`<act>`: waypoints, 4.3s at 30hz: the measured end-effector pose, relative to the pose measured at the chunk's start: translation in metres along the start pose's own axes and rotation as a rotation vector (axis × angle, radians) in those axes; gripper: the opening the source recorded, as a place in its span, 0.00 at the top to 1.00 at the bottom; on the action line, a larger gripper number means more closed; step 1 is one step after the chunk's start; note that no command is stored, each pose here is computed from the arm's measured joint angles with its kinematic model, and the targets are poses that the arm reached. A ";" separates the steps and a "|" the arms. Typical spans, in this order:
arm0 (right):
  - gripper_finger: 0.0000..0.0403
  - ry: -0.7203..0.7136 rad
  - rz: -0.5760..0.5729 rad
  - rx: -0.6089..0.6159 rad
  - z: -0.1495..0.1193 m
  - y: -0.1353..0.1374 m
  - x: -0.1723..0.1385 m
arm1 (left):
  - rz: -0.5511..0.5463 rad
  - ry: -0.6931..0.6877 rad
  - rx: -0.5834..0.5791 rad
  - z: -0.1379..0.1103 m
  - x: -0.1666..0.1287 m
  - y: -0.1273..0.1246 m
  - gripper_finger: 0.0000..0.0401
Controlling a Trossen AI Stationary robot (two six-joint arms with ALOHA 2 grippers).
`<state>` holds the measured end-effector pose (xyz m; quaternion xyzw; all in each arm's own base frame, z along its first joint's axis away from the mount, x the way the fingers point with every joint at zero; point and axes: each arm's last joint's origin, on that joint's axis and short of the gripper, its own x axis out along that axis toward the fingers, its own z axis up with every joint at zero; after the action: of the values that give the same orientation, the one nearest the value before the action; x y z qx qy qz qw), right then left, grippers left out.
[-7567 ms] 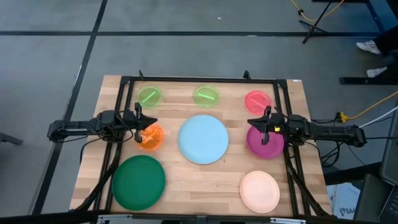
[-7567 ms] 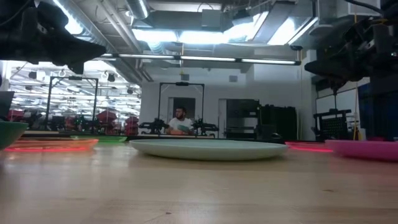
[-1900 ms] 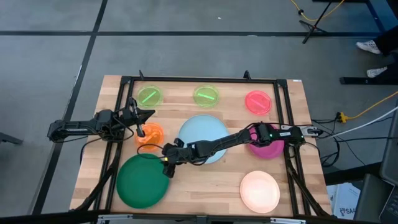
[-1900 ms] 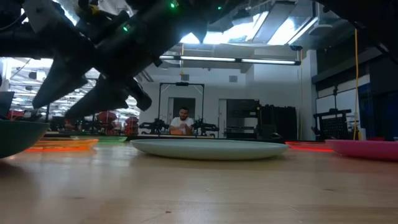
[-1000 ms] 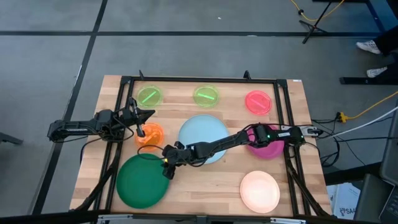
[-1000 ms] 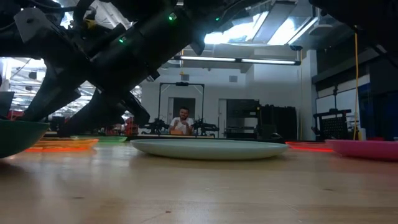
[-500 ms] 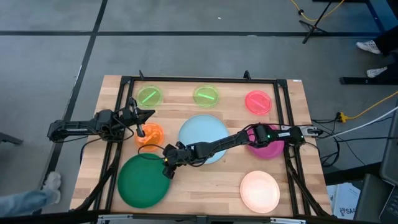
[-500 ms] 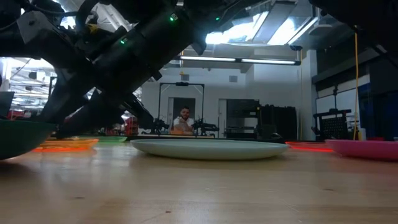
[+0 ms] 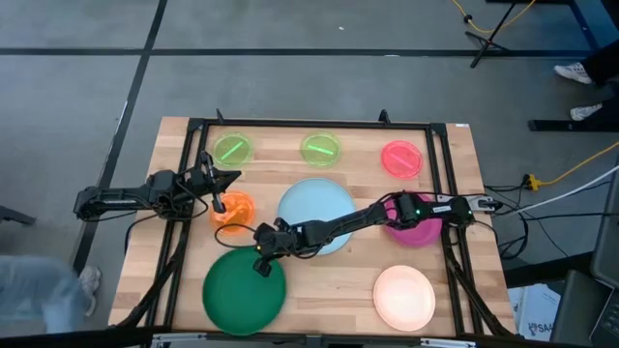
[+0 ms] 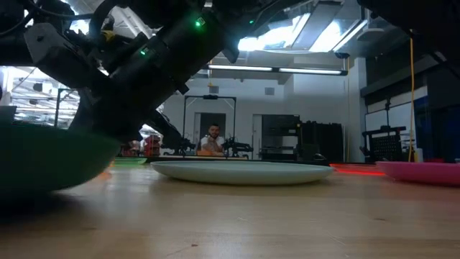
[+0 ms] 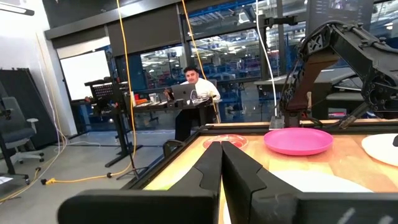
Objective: Stack plastic plates
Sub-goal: Stack the dark green plate on the blue plate, then stack the pink plate on the dark green plate
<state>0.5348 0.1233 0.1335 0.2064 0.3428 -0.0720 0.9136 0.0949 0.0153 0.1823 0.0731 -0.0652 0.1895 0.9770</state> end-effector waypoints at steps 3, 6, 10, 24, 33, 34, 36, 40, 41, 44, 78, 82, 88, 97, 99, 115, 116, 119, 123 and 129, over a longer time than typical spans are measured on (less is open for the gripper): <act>0.99 -0.006 -0.004 -0.003 0.000 0.000 0.000 | 0.000 0.000 0.000 0.000 0.000 0.000 0.99; 0.99 -0.005 -0.005 -0.025 0.000 0.000 0.000 | 0.000 0.000 0.000 0.000 0.000 0.000 0.99; 0.99 -0.007 -0.005 -0.046 0.001 0.000 -0.001 | 0.000 0.000 0.000 0.000 0.000 0.000 0.99; 1.00 -0.007 -0.015 -0.124 0.018 0.006 -0.026 | -0.001 0.007 0.002 -0.001 0.000 0.000 0.99; 1.00 0.026 -0.129 -0.178 0.029 0.005 -0.054 | -0.002 0.008 0.002 -0.001 0.000 0.000 0.99; 1.00 0.042 -0.152 -0.185 0.028 0.004 -0.057 | -0.001 0.006 0.002 -0.001 0.000 0.000 0.99; 1.00 0.056 -0.188 -0.198 0.028 0.002 -0.061 | -0.001 0.007 0.002 -0.001 0.000 0.000 0.99; 1.00 0.104 -0.291 -0.234 0.028 -0.003 -0.074 | -0.002 0.007 0.002 -0.001 0.000 0.000 0.99; 1.00 0.122 -0.305 -0.240 0.028 -0.004 -0.077 | -0.001 0.007 0.001 -0.001 0.000 0.000 0.99; 1.00 0.133 -0.325 -0.234 0.033 -0.007 -0.087 | -0.002 0.011 0.003 -0.001 0.000 0.000 0.99; 1.00 -0.033 -0.457 0.071 0.000 -0.138 -0.229 | 0.005 0.021 0.006 -0.002 0.000 0.000 0.99; 1.00 -0.052 -0.443 0.096 -0.010 -0.158 -0.232 | 0.005 0.021 0.006 -0.002 0.000 0.000 0.99; 1.00 -0.035 -0.471 0.130 -0.034 -0.187 -0.225 | 0.005 0.021 0.006 -0.002 0.000 0.000 0.99; 0.99 -0.035 -0.468 0.144 -0.057 -0.201 -0.217 | 0.001 0.030 0.008 -0.003 0.000 0.000 0.99; 0.98 -0.029 -0.471 0.165 -0.058 -0.202 -0.215 | 0.000 0.030 0.008 -0.003 0.000 0.000 0.99; 0.56 0.029 -0.480 0.076 -0.056 -0.200 -0.211 | -0.007 -0.020 0.119 0.002 0.000 0.000 0.99; 0.54 0.026 -0.476 0.070 -0.052 -0.198 -0.214 | -0.003 -0.034 0.128 0.003 0.000 0.000 0.99; 0.51 0.042 -0.476 0.028 -0.047 -0.189 -0.223 | 0.001 -0.045 0.094 0.004 0.000 0.001 0.99; 0.50 0.050 -0.461 -0.041 -0.045 -0.178 -0.234 | 0.015 0.017 0.002 -0.001 0.000 0.000 0.99; 0.51 0.147 -0.479 -0.071 -0.060 -0.169 -0.238 | 0.096 0.068 -0.067 -0.006 0.000 0.002 0.87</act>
<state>0.2731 -0.0059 0.1936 0.0919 0.4498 -0.2592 0.8498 0.0944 0.0182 0.1767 0.0306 -0.0417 0.2364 0.9703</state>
